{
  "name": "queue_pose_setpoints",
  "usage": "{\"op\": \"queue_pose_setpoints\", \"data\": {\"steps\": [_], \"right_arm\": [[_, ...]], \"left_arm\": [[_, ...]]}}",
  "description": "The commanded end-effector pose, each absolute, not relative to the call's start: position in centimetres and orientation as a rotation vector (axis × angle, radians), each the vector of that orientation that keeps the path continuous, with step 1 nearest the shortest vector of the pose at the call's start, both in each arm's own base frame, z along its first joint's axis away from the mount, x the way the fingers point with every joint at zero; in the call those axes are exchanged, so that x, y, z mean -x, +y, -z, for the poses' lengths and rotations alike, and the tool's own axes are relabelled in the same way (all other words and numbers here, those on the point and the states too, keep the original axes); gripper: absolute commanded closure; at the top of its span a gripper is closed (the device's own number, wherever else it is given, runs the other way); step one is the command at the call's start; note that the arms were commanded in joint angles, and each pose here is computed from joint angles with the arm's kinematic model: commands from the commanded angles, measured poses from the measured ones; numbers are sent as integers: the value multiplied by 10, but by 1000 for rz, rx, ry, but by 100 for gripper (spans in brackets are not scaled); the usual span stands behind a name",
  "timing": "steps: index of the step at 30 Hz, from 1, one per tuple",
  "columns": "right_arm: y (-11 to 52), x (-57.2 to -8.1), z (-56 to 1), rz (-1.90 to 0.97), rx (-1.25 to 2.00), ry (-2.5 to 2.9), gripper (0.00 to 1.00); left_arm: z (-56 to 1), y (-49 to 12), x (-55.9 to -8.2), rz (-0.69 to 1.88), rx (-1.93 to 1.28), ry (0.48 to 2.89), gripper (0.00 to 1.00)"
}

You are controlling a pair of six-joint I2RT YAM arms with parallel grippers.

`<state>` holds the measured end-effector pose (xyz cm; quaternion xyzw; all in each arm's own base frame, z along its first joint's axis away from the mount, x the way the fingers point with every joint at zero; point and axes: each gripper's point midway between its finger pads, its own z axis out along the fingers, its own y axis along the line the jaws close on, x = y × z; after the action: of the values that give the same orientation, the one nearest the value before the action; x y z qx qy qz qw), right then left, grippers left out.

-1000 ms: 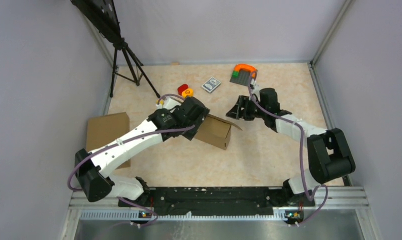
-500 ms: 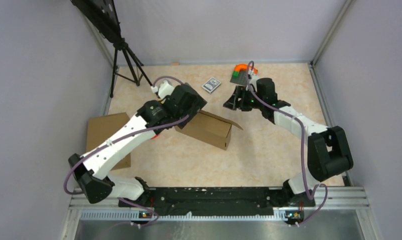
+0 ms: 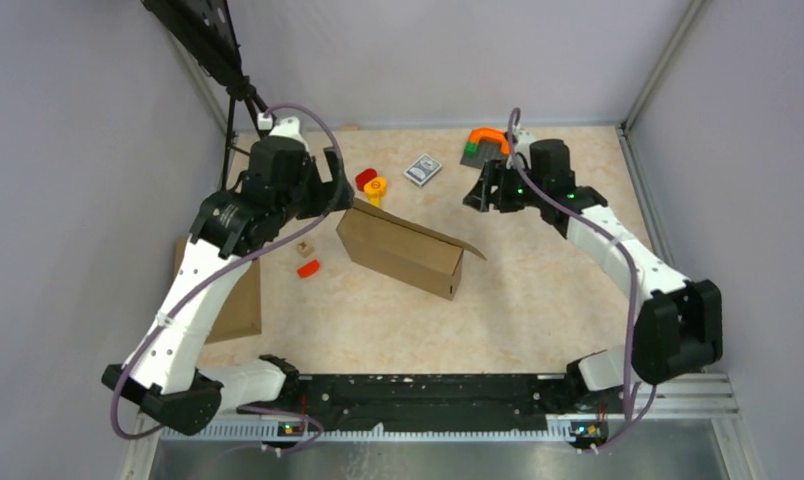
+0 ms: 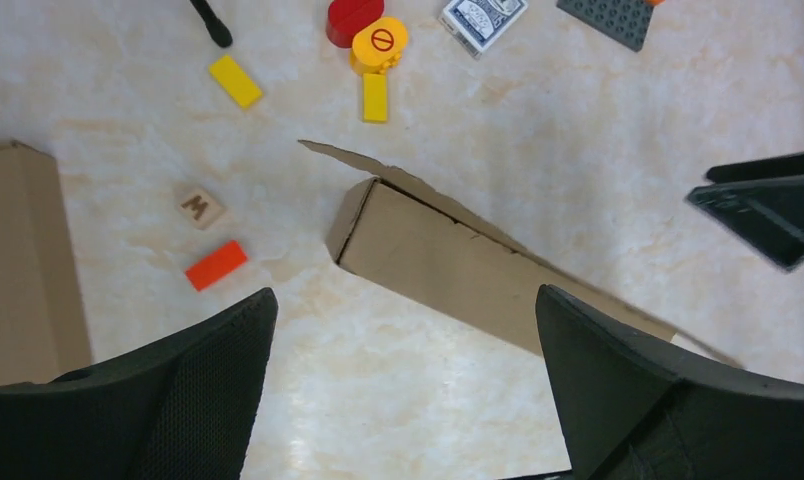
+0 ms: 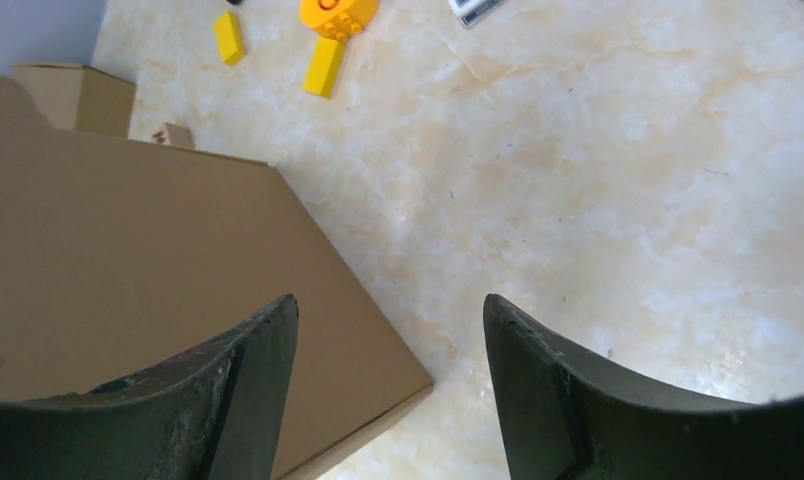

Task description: Fold the paper box

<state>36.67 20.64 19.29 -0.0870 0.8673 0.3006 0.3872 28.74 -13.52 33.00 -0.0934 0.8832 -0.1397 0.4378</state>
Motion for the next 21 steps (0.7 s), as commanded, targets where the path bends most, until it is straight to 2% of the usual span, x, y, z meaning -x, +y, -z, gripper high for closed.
{"op": "queue_pose_setpoints", "data": {"steps": [1,5,11,21], "right_arm": [[199,-339,-279,-802,285,2040,33],[209,-300,-315,-942,307,1972,33],[219,-263,-346,-977,441,1917,33],[288,-256,-330,-805,775,1949,35]], "left_arm": [[-345,-116,-282,235,-105,2080,2],[-322,-104,-299,99,-190,2063,2],[-313,-116,-315,135,-404,1958,2],[-303,-126,-328,260,-782,1938,2]]}}
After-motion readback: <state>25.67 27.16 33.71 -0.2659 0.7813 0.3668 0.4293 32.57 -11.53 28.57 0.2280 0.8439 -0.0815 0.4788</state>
